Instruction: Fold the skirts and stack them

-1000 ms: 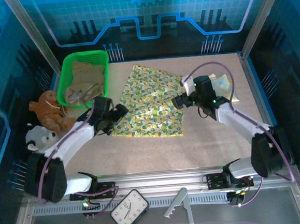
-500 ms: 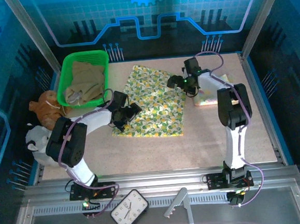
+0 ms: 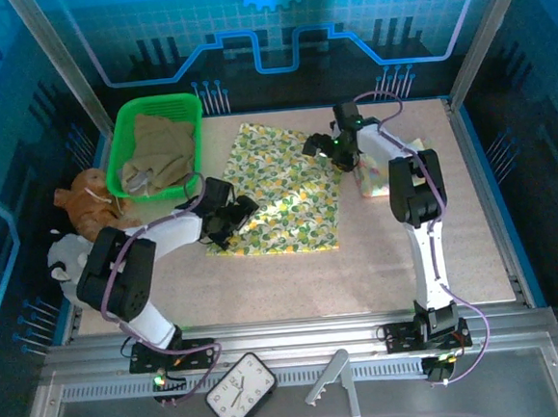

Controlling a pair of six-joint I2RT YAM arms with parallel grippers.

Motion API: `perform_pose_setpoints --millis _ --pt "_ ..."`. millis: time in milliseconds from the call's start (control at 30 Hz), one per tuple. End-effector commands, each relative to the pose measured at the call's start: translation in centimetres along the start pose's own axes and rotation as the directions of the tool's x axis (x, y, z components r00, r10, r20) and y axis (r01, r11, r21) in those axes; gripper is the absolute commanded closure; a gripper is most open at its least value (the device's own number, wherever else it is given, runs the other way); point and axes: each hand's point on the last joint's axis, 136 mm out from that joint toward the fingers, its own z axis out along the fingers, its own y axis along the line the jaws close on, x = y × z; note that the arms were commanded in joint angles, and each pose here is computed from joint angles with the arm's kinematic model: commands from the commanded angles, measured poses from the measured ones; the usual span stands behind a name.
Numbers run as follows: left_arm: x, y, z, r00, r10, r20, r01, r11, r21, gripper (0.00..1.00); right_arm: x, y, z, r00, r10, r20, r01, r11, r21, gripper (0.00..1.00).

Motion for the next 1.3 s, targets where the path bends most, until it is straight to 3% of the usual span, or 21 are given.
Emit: perform_pose_setpoints --millis 0,200,367,533,667,867,933,1100,1200,1267 --pt "0.4 6.9 -0.2 0.994 -0.103 0.043 0.109 0.973 -0.203 0.01 1.7 -1.0 2.7 0.995 0.060 -0.080 -0.058 0.998 0.024 0.00" --pt "-0.3 6.5 -1.9 0.991 -0.112 0.073 0.122 0.981 -0.148 0.01 0.9 1.4 2.4 0.998 0.048 -0.035 -0.049 0.999 -0.014 0.00" --pt "-1.0 3.1 -5.4 0.995 -0.052 0.086 0.059 0.995 -0.082 0.01 0.3 5.1 -3.1 0.987 -0.145 0.075 0.149 0.988 -0.047 0.00" --pt "-2.5 4.6 -8.7 0.981 -0.044 0.191 0.074 0.986 -0.150 0.01 3.2 5.2 -7.7 0.915 -0.386 0.121 0.390 0.921 -0.010 0.00" --pt "-3.3 8.2 -9.7 0.967 -0.106 0.230 0.155 0.965 -0.210 0.01 6.6 3.8 -10.5 0.805 -0.584 0.109 0.581 0.812 0.058 0.07" --pt "-3.0 9.4 -10.0 0.963 -0.152 0.222 0.186 0.973 -0.139 0.01 11.6 1.9 -12.8 0.541 -0.841 0.030 0.831 0.539 0.139 0.15" --pt "-2.5 9.4 -9.7 0.965 -0.164 0.204 0.189 0.976 -0.111 0.02 13.7 1.6 -12.9 0.410 -0.912 -0.001 0.903 0.405 0.143 0.18" --pt "-1.4 9.8 -8.9 0.966 -0.203 0.160 0.219 0.972 -0.088 0.07 20.6 1.6 -12.5 -0.026 -0.997 -0.073 0.998 -0.030 0.062 0.22" --pt "-1.5 9.6 -9.0 0.967 -0.198 0.163 0.212 0.974 -0.078 0.07 24.3 0.2 -11.6 -0.232 -0.962 -0.140 0.973 -0.231 -0.029 0.24" --pt "-1.6 9.3 -9.0 0.968 -0.193 0.162 0.207 0.976 -0.069 0.06 25.3 -0.7 -10.8 -0.332 -0.924 -0.191 0.943 -0.331 -0.037 0.26"
